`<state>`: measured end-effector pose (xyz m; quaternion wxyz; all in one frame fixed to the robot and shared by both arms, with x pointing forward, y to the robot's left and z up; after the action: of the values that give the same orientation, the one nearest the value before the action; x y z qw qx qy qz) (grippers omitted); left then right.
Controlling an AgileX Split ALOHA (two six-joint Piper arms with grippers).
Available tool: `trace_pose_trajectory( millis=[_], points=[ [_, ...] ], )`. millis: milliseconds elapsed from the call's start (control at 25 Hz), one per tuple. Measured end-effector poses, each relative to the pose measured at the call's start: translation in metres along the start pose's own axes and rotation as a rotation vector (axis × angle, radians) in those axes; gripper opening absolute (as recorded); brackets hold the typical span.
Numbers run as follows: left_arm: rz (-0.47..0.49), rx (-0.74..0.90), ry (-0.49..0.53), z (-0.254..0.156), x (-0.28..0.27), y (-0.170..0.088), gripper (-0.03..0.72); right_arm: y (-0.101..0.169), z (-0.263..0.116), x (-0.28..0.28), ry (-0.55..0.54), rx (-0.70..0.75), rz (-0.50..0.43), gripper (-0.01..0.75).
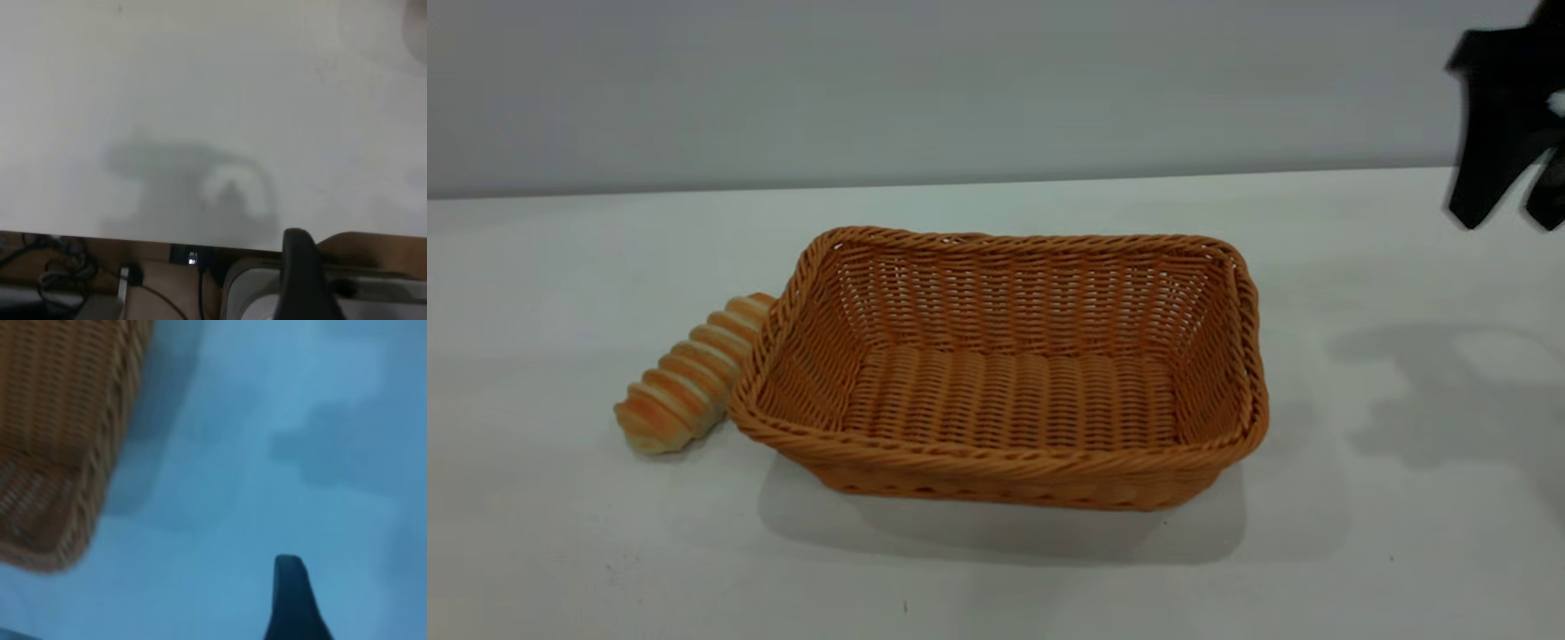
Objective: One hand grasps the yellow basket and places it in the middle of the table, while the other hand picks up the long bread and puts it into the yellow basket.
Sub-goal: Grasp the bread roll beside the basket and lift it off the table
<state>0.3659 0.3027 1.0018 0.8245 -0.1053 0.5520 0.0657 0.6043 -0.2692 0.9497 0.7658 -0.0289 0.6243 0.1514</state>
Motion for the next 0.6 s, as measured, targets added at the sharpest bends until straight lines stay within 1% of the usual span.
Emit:
trace_pose_trajectory(
  millis=[80,200,360,480,600],
  points=[
    [0.005,0.006,0.025,0.009,0.013,-0.002,0.489,0.003,-0.014,-0.014,-0.02,-0.009,-0.026,0.536],
    [-0.006,0.026,0.037,0.022,0.03,-0.006,0.489,0.012,-0.04,-0.034,-0.039,-0.014,-0.042,0.536],
    [-0.069,0.041,0.08,0.038,0.057,-0.018,0.489,0.026,-0.069,-0.06,-0.094,-0.03,-0.06,0.536],
    [-0.107,0.064,0.118,0.054,0.078,-0.027,0.489,0.046,-0.088,-0.075,-0.137,-0.08,-0.058,0.536],
    [-0.108,0.094,0.159,0.076,0.102,-0.032,0.481,0.068,-0.102,-0.087,-0.181,-0.148,-0.043,0.536]
  ],
)
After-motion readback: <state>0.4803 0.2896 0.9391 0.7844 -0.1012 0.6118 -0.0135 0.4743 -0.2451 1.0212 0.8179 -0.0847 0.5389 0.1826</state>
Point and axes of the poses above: a point on each arm's last joint axis where the gripper is mounted, x pointing out along that axis toward the gripper, y along the wrist's bending axis when the last joint is at zero, z = x × y, the point moved 3 cm from there along x, pointing out along that axis toward the gripper, and after that the axes turned 5 degrees about -x, right-handed, at the moved point
